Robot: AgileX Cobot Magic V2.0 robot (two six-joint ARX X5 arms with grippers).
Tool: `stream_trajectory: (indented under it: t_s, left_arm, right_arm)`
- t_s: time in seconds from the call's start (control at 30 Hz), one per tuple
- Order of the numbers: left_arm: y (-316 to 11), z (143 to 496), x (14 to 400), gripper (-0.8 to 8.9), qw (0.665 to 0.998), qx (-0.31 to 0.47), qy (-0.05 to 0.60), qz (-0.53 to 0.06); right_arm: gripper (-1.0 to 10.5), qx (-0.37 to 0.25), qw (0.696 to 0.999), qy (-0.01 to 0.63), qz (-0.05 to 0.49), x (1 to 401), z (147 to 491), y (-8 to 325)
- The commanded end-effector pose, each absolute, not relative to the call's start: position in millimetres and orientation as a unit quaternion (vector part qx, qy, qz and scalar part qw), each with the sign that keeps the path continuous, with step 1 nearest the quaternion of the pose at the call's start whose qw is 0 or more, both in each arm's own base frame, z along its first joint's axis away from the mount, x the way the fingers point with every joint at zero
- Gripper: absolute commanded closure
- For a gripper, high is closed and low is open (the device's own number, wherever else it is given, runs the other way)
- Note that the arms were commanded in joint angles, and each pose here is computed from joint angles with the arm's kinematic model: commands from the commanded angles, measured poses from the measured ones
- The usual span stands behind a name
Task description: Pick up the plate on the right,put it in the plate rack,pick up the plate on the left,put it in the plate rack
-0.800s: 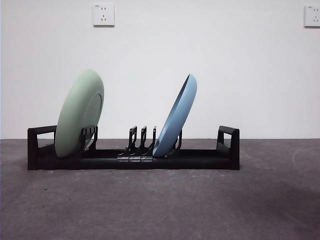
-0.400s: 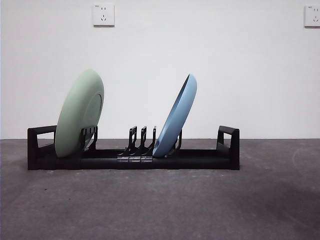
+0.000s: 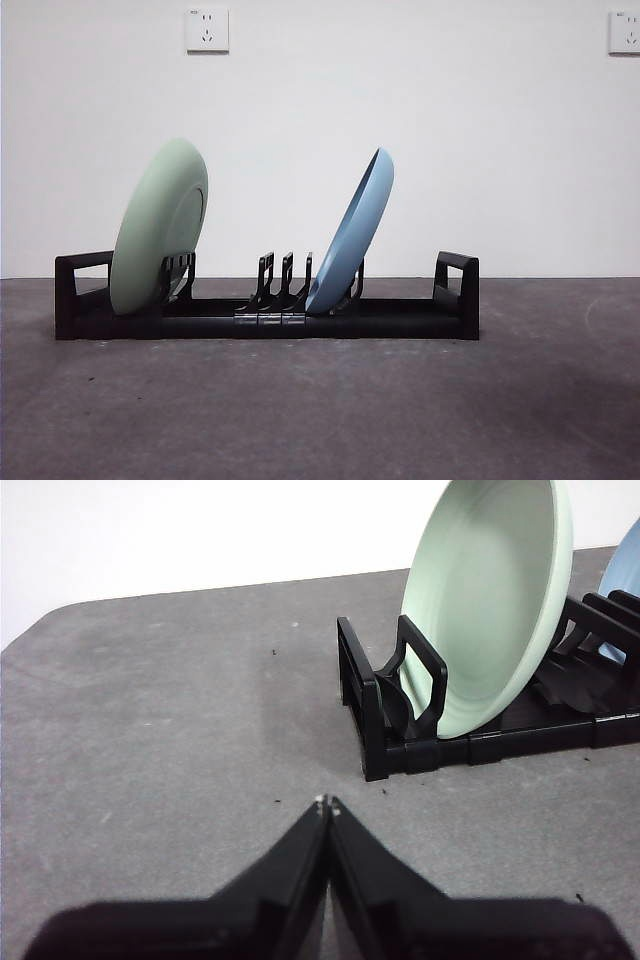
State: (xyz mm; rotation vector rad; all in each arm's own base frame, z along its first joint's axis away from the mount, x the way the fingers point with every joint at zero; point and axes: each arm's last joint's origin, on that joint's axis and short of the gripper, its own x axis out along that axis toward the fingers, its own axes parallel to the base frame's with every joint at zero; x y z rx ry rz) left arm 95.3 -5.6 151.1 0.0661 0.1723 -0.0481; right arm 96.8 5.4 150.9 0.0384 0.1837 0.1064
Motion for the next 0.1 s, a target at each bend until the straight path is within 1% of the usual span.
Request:
stream_trajectory:
  t_s: [0.03,0.1]
  left_arm:
    - [-5.3,146.8,95.8,8.17,0.995,0.028,0.091,-0.022]
    - [-5.3,146.8,95.8,8.17,0.995,0.028,0.091,-0.022]
  right_arm:
    - [9.4,0.024,0.993,0.100,0.052,96.9,146.7,5.4]
    - [9.4,0.024,0.993,0.100,0.052,96.9,146.7,5.4]
